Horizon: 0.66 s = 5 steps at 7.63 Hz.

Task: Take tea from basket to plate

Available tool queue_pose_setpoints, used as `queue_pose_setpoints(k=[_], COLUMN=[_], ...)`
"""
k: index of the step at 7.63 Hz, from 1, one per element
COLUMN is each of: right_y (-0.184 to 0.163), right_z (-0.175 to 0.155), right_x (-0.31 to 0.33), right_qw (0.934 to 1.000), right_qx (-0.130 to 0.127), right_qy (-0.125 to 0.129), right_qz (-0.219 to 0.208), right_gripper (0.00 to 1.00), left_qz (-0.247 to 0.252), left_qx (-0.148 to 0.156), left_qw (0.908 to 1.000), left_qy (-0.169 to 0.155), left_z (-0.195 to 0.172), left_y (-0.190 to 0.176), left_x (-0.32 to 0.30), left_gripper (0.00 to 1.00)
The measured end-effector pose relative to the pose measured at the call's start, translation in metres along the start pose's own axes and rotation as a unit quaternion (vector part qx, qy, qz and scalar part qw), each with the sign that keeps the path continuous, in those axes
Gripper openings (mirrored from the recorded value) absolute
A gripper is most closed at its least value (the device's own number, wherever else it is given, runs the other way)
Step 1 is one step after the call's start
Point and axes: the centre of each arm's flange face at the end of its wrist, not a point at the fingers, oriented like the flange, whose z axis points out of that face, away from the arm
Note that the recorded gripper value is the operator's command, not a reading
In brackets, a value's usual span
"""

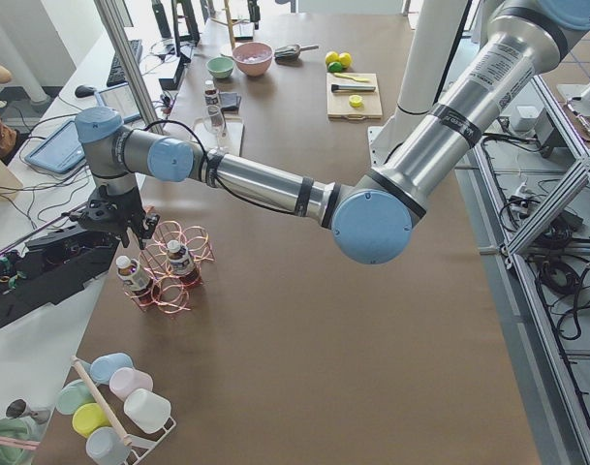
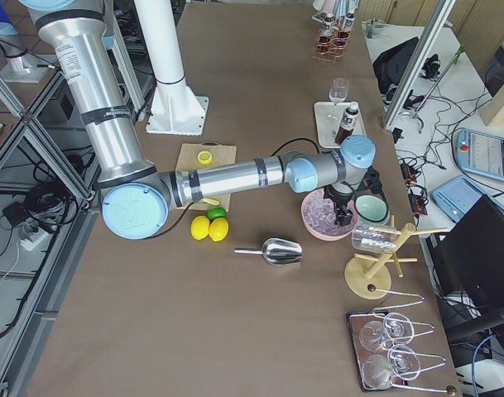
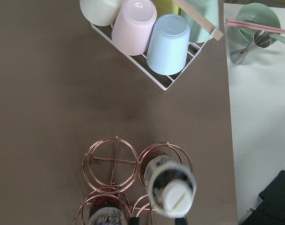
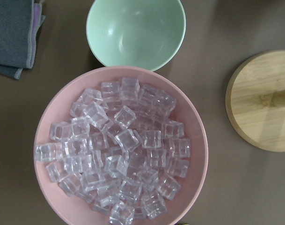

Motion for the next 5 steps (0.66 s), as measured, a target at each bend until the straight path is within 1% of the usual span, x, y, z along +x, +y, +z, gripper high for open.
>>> queue_pose_setpoints(k=[1,2,3,4,5], right_y=[0.015,0.013,0.011,0.009,0.008], right_z=[-0.001,-0.005,-0.005,-0.002,-0.003], right_x=[0.008,0.005,0.002,-0.005,-0.017], right_qw=[0.9996,0.9992,0.9987,0.9986,0.9985], right_qx=[-0.014,-0.021,-0.029,-0.036,-0.041], right_qy=[-0.005,-0.008,-0.010,-0.011,-0.010], right_qz=[0.024,0.033,0.040,0.038,0.036], right_gripper=[1.00,1.00,1.00,1.00,1.00], left_qz=[-0.002,-0.004,-0.001,0.011,0.033], left_qx=[-0.001,-0.002,-0.003,-0.006,-0.007], left_qw=[1.0000,1.0000,0.9999,0.9997,0.9989], left_qy=[0.002,0.006,0.013,0.023,0.033], left_z=[0.001,-0.001,-0.009,-0.022,-0.030], left_y=[0.003,0.006,0.007,0.004,-0.007], left_x=[0.000,0.001,0.001,-0.002,-0.015], left_gripper=[0.98,0.98,0.98,0.98,0.98])
